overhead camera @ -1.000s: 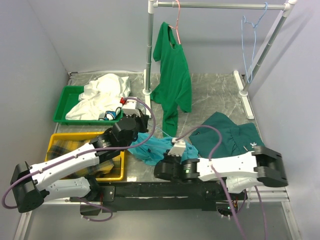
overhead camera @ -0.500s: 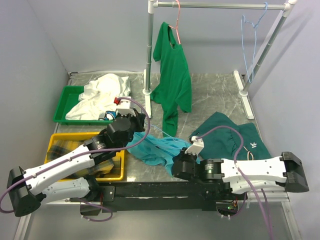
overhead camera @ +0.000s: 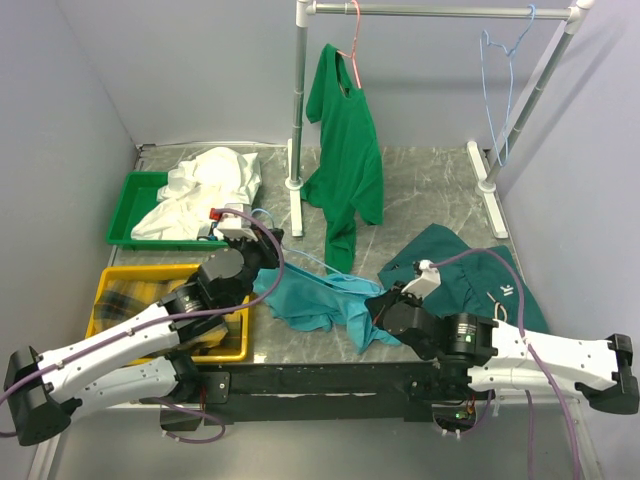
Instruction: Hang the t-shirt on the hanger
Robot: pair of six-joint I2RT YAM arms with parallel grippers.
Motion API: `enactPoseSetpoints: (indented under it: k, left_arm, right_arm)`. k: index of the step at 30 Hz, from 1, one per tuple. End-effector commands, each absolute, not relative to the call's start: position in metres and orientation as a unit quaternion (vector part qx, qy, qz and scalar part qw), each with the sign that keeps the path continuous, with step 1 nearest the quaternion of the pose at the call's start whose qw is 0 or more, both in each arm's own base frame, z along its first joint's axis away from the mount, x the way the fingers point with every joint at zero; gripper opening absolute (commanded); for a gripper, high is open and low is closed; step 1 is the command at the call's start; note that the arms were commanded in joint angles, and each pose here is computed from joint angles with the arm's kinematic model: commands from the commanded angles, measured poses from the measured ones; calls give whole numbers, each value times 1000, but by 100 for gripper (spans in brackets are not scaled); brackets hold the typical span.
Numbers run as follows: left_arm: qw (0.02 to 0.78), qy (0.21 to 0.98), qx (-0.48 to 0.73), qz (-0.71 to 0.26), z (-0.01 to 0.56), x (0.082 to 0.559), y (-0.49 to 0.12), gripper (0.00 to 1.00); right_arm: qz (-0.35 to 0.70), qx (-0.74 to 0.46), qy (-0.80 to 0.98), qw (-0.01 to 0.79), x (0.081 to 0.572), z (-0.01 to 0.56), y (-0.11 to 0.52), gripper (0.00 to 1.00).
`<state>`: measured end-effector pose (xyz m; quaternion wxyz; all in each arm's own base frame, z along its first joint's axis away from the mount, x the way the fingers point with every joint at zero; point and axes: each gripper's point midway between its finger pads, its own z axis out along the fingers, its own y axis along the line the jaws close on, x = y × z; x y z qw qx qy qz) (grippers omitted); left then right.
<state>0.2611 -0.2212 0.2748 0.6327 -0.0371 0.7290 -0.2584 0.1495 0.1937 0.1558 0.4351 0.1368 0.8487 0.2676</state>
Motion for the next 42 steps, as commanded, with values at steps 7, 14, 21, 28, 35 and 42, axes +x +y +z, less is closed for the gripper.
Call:
enactPoseSetpoints:
  k: [7, 14, 21, 28, 35, 42]
  left_arm:
    - [656, 719, -59, -222, 276, 266, -200, 1]
    - [661, 717, -64, -211, 271, 266, -193, 1]
    - [662, 721, -68, -192, 272, 271, -192, 1]
    - [666, 722, -68, -178, 275, 273, -193, 1]
    - [678, 715, -48, -161, 293, 267, -203, 1]
    - [699, 692, -5, -182, 335, 258, -222, 1]
  right_arm:
    - [240, 126, 846, 459, 155, 170, 168, 0]
    - [226, 108, 844, 475, 158, 197, 161, 0]
    - [207, 79, 846, 485, 158, 221, 156, 0]
    - [221, 56, 836, 499, 158, 253, 154, 0]
    - [210, -5, 835, 508, 162, 286, 164, 0]
    - [263, -65, 824, 498, 174, 322, 212, 0]
